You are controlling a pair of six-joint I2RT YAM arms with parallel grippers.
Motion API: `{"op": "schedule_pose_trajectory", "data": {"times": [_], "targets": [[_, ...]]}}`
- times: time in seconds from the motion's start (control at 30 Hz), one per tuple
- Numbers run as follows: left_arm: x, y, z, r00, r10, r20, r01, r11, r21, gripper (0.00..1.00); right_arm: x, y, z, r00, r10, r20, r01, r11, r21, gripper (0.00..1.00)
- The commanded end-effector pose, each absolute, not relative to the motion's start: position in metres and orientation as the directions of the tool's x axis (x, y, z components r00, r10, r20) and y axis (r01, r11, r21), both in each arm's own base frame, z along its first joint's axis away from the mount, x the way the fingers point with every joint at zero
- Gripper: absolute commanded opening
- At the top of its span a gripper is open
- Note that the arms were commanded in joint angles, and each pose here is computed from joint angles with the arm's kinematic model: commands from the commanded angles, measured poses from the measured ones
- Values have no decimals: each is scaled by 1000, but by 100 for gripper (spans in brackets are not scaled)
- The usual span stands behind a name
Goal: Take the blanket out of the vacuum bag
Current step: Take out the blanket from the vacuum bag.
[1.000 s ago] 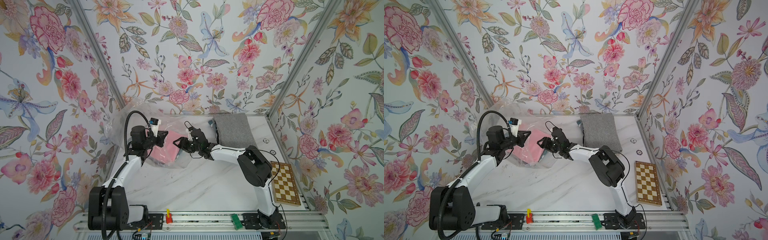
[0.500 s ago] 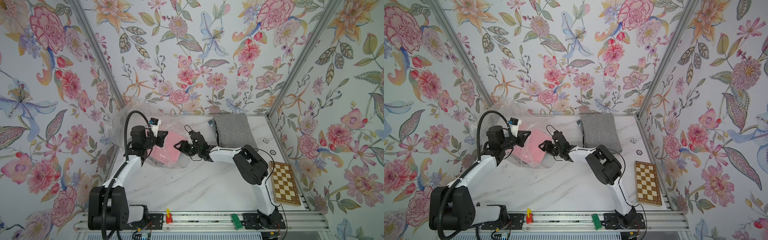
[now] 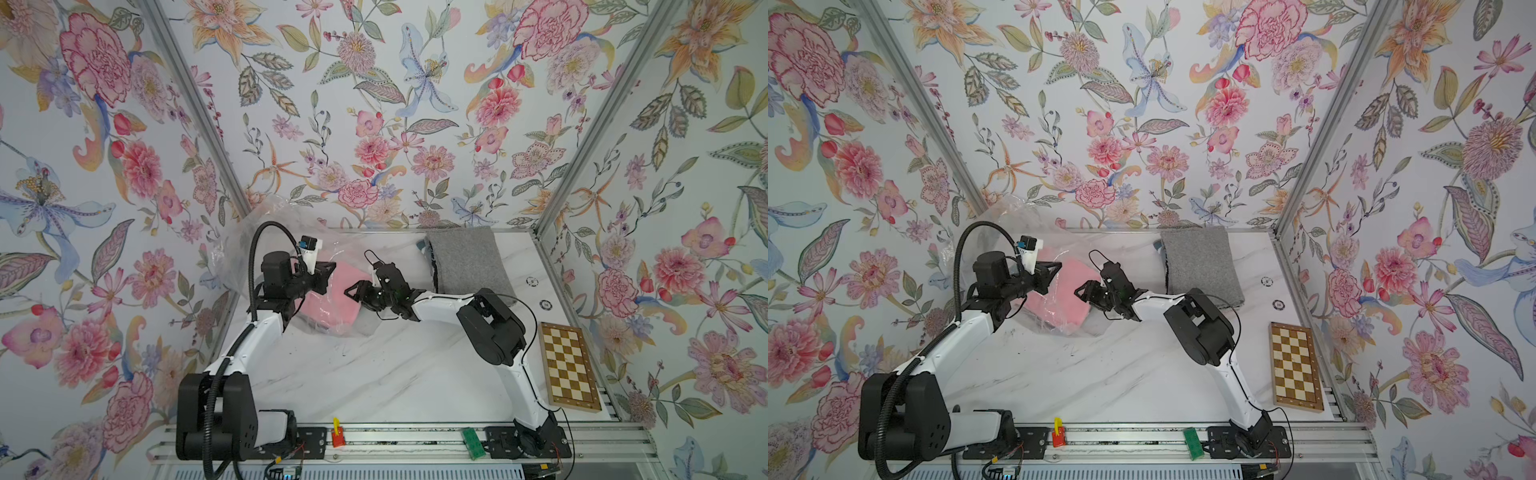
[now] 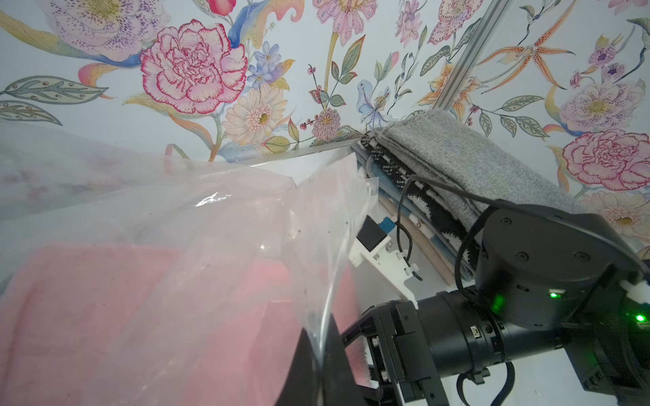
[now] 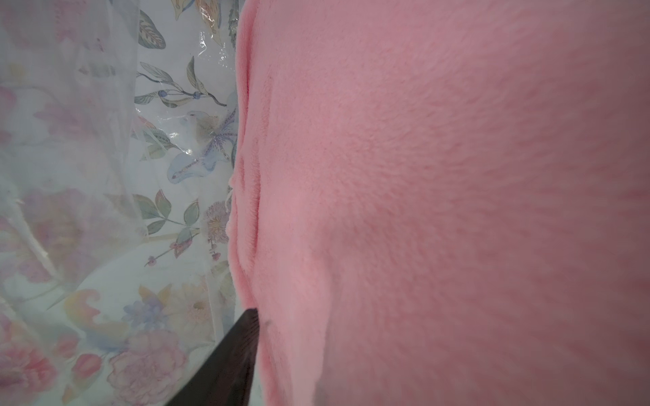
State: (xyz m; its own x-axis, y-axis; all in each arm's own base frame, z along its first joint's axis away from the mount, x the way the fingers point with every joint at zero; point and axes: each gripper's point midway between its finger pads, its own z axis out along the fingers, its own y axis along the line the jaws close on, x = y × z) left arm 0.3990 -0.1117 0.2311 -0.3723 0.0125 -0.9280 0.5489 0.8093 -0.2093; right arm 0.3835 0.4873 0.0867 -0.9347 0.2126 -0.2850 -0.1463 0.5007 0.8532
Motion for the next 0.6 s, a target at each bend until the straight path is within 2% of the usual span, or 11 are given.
{"op": "schedule_pose_trajectory", "data": {"times": [0.0,0.1,0.23,0.27,0.57], "targets": [[405,-109,247,-328,29,-944,551,818,-166,5,392,492,89,-935,203,-292,-159,497,853,47],[405,-110,247,-327,31,-944,551,818,-164,5,393,493,91,-934,200,-296,-166,491,855,32],[405,-109,245,-331,32,-943,548,820,-164,5,391,495,100,-931,194,-310,-186,480,858,3],[405,-109,245,-331,32,-943,548,820,-164,5,392,495,103,-930,193,-314,-191,475,859,0],[407,-102,245,-330,17,-944,528,832,-170,5,370,489,154,-913,190,-361,-263,403,876,0]]}}
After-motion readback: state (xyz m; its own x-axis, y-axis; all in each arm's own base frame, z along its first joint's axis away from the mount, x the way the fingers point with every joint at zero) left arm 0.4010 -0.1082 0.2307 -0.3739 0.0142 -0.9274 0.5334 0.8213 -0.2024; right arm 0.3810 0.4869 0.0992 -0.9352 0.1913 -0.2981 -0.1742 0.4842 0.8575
